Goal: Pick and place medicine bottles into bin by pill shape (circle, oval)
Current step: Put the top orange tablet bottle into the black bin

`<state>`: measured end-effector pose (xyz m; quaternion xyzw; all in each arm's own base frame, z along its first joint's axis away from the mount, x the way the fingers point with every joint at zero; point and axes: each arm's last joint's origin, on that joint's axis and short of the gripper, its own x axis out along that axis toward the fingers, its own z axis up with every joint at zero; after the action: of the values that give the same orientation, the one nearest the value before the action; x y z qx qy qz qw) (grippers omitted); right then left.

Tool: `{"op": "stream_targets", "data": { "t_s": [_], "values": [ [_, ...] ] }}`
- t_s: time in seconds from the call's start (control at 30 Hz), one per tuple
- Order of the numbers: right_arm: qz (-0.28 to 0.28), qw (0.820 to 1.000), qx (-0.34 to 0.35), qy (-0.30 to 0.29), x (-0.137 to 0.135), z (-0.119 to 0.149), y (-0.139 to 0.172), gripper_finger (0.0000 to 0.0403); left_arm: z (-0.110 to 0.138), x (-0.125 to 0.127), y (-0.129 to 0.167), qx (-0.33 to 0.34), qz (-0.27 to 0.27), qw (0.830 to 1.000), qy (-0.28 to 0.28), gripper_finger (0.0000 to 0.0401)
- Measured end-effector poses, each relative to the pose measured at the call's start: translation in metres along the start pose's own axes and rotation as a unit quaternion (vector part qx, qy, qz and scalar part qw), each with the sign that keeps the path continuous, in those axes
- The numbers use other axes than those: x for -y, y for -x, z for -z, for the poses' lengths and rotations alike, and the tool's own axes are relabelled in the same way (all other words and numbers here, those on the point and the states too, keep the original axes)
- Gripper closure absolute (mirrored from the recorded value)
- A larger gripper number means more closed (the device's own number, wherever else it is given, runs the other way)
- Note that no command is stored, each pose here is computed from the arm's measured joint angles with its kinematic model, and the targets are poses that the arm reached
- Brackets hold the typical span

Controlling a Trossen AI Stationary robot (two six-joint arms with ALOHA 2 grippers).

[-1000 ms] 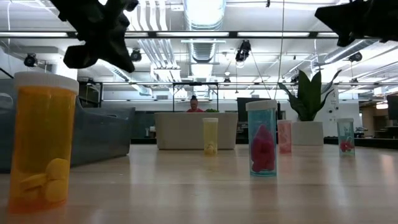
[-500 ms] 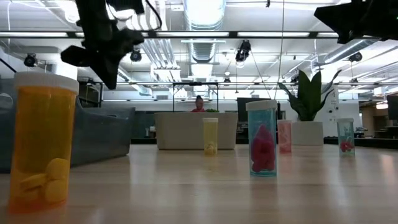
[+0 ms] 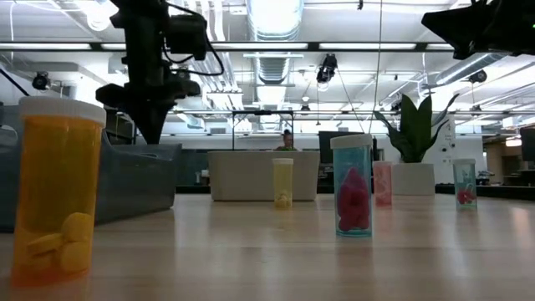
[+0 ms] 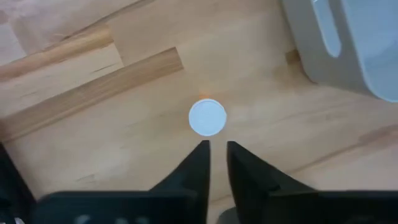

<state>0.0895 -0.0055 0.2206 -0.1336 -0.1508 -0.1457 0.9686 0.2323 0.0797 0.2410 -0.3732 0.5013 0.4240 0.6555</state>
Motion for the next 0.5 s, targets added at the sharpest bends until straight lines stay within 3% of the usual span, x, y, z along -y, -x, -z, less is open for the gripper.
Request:
{"op": "stream_targets", "data": {
  "t_s": [0.3,0.5],
  "values": [
    [0.000,1.000,0.000,0.000,0.000,0.000,0.000,0.0351,-0.003,0.006,-0.016,-0.015,-0.021,1.000,-0.006,0.0225],
    [0.000,1.000,0.000,0.000,0.000,0.000,0.000,0.0351,-0.007,0.012,-0.029,-0.017,-0.027,0.999,-0.017,0.0195]
  ]
}}
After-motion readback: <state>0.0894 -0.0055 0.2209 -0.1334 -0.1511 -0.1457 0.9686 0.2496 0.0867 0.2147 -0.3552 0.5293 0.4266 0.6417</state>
